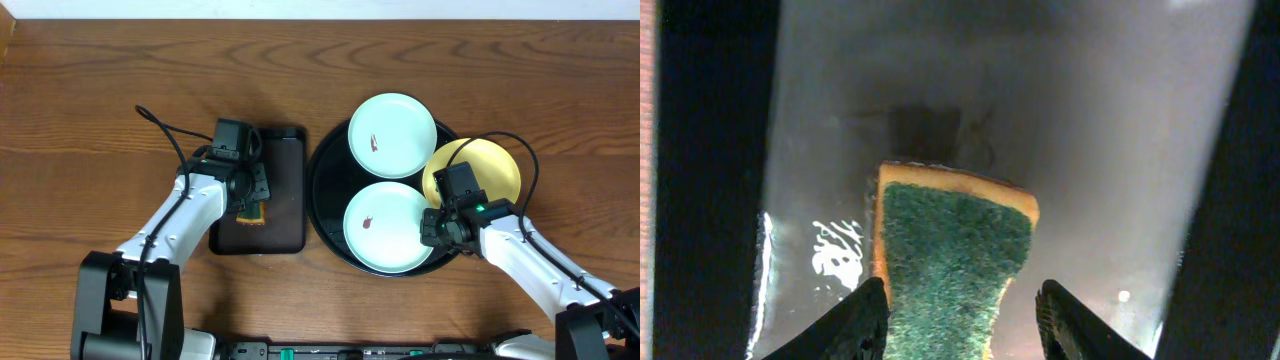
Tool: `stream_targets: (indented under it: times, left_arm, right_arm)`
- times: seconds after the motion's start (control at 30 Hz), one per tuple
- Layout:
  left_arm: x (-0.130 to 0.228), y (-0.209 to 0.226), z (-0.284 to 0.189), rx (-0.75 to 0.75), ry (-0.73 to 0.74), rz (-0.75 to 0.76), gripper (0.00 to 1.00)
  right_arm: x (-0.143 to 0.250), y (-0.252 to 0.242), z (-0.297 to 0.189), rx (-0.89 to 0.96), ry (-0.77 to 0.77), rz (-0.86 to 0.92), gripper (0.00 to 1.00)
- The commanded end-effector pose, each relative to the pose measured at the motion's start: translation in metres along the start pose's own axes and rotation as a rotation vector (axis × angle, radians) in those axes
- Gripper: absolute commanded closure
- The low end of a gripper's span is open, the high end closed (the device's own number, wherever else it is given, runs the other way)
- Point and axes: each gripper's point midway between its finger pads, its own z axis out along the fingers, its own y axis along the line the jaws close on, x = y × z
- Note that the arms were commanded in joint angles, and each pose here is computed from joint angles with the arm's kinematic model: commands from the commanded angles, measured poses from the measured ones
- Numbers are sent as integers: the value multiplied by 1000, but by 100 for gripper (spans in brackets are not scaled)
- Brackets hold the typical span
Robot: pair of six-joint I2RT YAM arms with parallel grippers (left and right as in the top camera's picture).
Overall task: Clean dirty plates on tray and stack at the side
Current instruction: 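Close the left gripper on the sponge's middle and pinch it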
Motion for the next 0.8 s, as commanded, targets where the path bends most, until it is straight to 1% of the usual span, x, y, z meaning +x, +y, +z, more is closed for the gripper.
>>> stream_targets:
  times: [0.0,0.37,0.6,0.77]
  left_arm:
    - [-8,3,-5,-28,-30,9,51]
    - [20,-4,12,-43,48,59,52]
    - [19,17,15,-169,36,69,51]
    - [20,20,15,-182,38,70,51]
  right_arm:
    - [-4,2,-1,9,-15,-22,88]
    - [-4,2,-1,9,-15,-22,88]
    - [-4,2,-1,9,-14,-22,88]
    - [-4,2,-1,9,-15,-22,87]
